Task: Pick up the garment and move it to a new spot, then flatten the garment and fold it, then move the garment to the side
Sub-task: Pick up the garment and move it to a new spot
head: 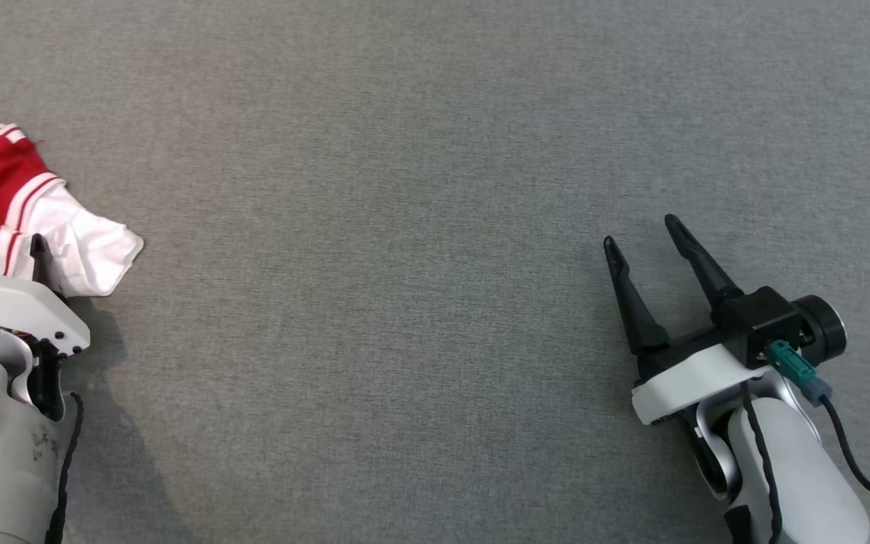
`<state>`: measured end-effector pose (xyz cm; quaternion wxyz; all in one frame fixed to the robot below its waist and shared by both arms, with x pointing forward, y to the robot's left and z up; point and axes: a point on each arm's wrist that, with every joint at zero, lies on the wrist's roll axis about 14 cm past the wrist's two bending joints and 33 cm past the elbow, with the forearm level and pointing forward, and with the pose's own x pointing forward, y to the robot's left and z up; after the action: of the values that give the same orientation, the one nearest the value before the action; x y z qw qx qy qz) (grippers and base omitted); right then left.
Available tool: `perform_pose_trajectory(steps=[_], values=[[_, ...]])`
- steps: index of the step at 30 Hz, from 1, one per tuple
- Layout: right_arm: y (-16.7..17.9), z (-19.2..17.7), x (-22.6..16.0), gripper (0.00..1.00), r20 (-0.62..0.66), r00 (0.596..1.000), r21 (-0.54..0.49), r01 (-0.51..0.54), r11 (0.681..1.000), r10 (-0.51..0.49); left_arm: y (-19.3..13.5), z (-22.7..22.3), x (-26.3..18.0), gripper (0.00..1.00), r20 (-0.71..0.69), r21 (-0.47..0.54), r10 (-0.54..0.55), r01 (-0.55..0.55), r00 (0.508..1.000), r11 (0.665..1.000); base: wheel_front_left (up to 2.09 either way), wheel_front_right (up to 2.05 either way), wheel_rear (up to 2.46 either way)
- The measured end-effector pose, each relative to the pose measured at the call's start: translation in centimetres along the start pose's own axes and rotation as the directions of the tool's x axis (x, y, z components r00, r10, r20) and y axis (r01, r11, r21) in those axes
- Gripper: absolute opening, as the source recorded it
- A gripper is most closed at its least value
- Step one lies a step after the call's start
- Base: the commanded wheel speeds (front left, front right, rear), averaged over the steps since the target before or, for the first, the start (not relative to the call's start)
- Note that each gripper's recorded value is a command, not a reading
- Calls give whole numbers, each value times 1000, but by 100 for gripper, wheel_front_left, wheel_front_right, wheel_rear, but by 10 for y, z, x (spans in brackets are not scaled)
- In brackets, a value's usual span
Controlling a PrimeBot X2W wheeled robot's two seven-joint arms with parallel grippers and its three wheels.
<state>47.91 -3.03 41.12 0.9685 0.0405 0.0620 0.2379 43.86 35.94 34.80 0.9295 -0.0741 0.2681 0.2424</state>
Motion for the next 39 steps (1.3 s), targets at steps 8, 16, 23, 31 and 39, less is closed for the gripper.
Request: perform_pose_trajectory(steps=[8,16,23,31,39], values=[[-14,9,-10,100,17,999,9,49,999,-49,-15,20,1,0,73,51,-46,42,996,998,0,0,0],[-16,29,-23,100,57,996,33,73,997,-74,-63,93,-10,0,261,142,-215,183,941,973,0,0,0],[-29,45,-44,100,87,987,62,131,989,-136,-171,123,-50,0,345,275,-481,403,806,873,0,0,0],[-57,51,-83,100,92,963,89,245,965,-253,-280,85,-111,0,259,377,-727,626,636,682,0,0,0],[-80,57,-120,100,104,930,107,341,934,-352,-378,23,-219,0,93,379,-949,871,302,314,0,0,0]])
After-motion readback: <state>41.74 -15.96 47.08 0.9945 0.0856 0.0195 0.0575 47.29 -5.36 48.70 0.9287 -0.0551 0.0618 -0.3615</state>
